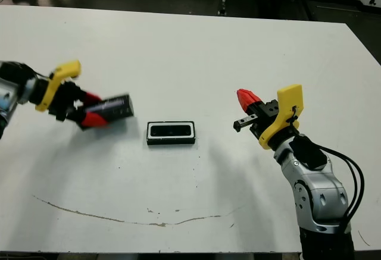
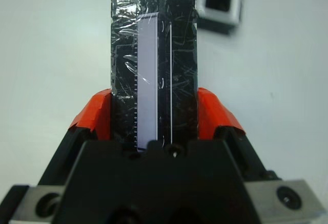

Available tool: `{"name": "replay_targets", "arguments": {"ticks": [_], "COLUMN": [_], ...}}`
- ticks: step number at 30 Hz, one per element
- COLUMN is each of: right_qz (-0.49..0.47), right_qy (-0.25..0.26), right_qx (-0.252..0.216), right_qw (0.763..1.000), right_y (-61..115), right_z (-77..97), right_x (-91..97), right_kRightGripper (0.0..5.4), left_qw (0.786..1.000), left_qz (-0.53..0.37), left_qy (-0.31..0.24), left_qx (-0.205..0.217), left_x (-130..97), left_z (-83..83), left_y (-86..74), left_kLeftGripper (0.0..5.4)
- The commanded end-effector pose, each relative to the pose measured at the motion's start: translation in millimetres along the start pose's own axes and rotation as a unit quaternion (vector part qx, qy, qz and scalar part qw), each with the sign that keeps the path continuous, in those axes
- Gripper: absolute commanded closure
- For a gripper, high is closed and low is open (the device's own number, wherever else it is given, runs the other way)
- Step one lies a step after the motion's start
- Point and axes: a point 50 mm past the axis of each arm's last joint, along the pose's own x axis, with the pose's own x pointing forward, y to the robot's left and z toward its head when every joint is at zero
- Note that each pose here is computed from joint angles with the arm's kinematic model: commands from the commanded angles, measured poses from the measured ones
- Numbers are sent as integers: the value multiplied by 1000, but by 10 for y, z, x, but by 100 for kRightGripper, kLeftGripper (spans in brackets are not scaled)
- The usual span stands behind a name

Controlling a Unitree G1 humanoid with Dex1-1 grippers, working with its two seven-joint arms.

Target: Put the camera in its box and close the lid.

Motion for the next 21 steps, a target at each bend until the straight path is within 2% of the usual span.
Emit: {"name": "replay_targets", "arguments": {"ticks": [1,6,13,21], "right_qz": [-6,-5,0,0], "right_qy": [19,18,17,16], "right_qx": [1,-4,-4,-2], "right_qw": [1000,1000,1000,1000], "right_y": [-22,-21,-22,-22], "right_z": [-57,-59,-58,-48], "right_x": [-30,-31,-26,-24], "right_kRightGripper": [540,540,540,540], "left_qw": [999,997,996,992], "left_qz": [22,11,-57,-108], "left_qy": [-38,-68,-63,-62], "left_qx": [5,22,30,10], "left_x": [23,144,378,553], "left_z": [94,105,96,-7], "left_y": [8,-72,-255,-345], "left_kLeftGripper": [223,223,223,223]}}
